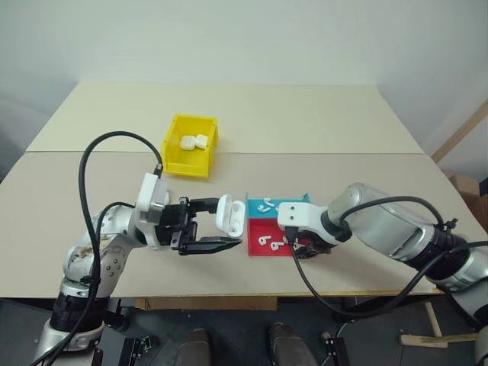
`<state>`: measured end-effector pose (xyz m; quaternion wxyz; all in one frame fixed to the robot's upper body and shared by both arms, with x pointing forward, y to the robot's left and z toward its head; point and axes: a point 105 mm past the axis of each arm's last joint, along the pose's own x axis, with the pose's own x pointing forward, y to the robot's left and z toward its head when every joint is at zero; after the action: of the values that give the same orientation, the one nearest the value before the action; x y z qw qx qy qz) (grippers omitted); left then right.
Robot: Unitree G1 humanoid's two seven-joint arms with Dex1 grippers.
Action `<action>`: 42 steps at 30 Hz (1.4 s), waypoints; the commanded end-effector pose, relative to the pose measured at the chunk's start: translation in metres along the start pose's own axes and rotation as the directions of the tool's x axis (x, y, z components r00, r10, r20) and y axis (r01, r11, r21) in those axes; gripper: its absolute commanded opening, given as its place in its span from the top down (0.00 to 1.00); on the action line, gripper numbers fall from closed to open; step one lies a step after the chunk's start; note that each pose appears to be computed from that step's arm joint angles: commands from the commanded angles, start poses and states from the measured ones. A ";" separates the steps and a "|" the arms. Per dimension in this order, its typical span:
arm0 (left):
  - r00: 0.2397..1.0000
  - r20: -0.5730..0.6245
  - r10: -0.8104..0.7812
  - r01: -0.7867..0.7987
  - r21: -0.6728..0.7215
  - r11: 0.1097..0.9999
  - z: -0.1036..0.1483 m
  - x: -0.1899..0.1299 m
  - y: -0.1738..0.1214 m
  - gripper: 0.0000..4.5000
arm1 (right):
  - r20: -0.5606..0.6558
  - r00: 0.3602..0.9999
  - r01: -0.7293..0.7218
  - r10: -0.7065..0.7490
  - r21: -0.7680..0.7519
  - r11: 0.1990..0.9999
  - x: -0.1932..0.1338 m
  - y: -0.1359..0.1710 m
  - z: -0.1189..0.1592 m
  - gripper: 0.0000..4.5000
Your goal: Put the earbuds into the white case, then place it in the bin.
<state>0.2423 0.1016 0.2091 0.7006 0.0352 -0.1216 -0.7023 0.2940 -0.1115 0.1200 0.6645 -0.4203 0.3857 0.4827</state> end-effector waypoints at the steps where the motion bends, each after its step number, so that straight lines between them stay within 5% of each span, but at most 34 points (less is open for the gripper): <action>1: 1.000 0.012 -0.024 0.024 0.035 0.999 0.009 0.004 -0.005 0.38 | 0.008 1.000 0.022 -0.022 -0.019 1.000 -0.002 -0.002 0.002 0.44; 8: 1.000 0.009 -0.022 0.021 0.041 0.999 0.011 0.005 -0.005 0.38 | 0.011 1.000 0.016 -0.016 -0.012 1.000 0.002 -0.002 0.003 0.44; 15: 1.000 0.002 -0.023 0.023 0.040 0.999 0.012 0.006 -0.006 0.38 | 0.012 1.000 0.010 -0.009 -0.015 1.000 0.003 -0.001 0.001 0.85; 22: 1.000 0.001 -0.030 0.030 0.039 0.999 0.013 0.006 -0.006 0.38 | 0.047 0.999 0.004 -0.005 0.021 1.000 -0.005 0.000 0.002 0.86; 28: 0.999 -0.002 -0.039 0.039 0.028 0.999 0.015 0.002 -0.006 0.38 | 0.286 0.958 -0.048 0.005 0.145 0.988 -0.054 0.000 0.012 0.86; 32: 1.000 0.008 -0.011 0.011 0.016 1.000 0.017 -0.008 0.003 0.38 | 0.519 0.852 -0.044 -0.068 0.201 0.979 -0.090 -0.005 0.020 0.86; 36: 1.000 0.024 0.002 -0.002 0.007 1.000 0.019 -0.007 0.011 0.38 | 0.792 0.588 0.055 -0.164 0.164 0.985 -0.132 -0.006 0.036 0.86; 42: 1.000 0.004 0.007 -0.007 -0.031 0.999 0.019 0.002 0.020 0.38 | 0.934 0.303 0.128 -0.187 0.154 0.980 -0.170 -0.004 0.073 0.86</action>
<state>0.2579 0.1057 0.2256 0.7063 0.0234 -0.1057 -0.6996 0.2746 -0.1018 0.2798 0.8245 -0.0752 -0.0470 0.5588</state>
